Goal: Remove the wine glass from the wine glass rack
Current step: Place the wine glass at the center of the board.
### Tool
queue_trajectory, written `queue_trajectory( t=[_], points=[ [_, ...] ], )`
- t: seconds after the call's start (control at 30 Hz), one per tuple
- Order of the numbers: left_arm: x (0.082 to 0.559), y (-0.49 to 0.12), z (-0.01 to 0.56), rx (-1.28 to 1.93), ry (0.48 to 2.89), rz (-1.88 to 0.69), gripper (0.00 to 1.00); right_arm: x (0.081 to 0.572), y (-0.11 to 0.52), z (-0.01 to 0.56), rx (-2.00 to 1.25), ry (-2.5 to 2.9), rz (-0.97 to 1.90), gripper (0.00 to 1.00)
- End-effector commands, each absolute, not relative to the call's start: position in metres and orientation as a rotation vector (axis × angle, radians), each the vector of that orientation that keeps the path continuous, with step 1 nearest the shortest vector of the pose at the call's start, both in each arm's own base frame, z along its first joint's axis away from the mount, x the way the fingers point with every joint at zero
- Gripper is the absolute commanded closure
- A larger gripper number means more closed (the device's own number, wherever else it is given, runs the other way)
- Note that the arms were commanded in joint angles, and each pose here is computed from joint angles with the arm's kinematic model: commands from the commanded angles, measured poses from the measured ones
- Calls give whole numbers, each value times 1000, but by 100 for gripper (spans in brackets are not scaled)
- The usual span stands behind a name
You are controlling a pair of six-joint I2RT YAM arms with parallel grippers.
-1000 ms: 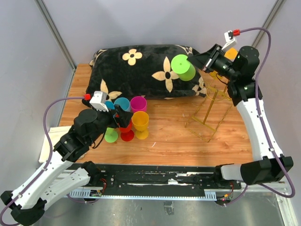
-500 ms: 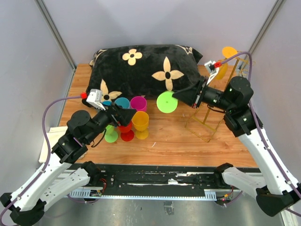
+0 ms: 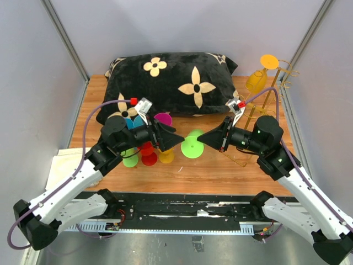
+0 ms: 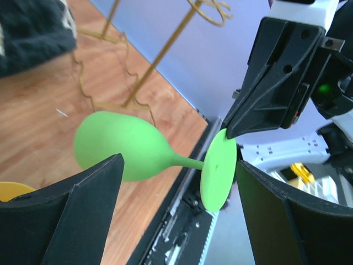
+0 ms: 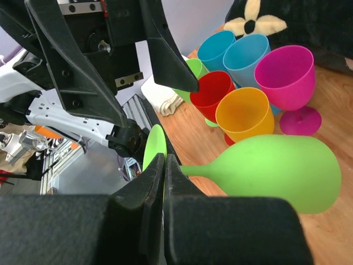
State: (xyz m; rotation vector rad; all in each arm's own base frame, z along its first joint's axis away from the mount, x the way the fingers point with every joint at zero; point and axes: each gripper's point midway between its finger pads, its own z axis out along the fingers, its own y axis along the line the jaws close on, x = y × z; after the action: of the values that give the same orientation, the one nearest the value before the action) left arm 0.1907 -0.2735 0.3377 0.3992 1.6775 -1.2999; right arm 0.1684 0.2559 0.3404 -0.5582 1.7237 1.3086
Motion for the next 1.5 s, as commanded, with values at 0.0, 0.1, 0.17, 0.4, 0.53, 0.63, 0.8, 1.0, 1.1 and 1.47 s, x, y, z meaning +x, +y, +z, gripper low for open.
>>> queue_trajectory(
  t=[0.0,0.1,0.17,0.4,0.53,0.63,0.8,1.0,1.1,1.47],
  points=[
    [167,-294,340,570,1626,-1476,13,163,254,352,-512,1624,1334,99],
    [157,-306,332,642,1642,-1522,17,163,253,349,-515,1636,1322,99],
    [155,-312,328,668,1656,-1515,22,163,252,347,-515,1643,1311,99],
    [155,-313,325,683,1661,-1501,54,161,253,343,-526,1645,1318,99],
    [153,-314,324,706,1655,-1505,85,157,254,343,-550,1630,1334,99],
    [153,-314,326,710,1639,-1507,99,154,252,336,-569,1645,1313,98],
    [147,-312,331,719,1591,-1524,99,145,243,321,-623,1685,1267,64],
    [143,-311,335,728,1554,-1534,99,132,245,310,-699,1706,1307,47],
    [141,-314,334,736,1549,-1534,100,132,250,308,-702,1710,1335,50],
    [151,-310,331,681,1580,-1443,68,129,258,302,-785,1628,1347,99]
  ],
)
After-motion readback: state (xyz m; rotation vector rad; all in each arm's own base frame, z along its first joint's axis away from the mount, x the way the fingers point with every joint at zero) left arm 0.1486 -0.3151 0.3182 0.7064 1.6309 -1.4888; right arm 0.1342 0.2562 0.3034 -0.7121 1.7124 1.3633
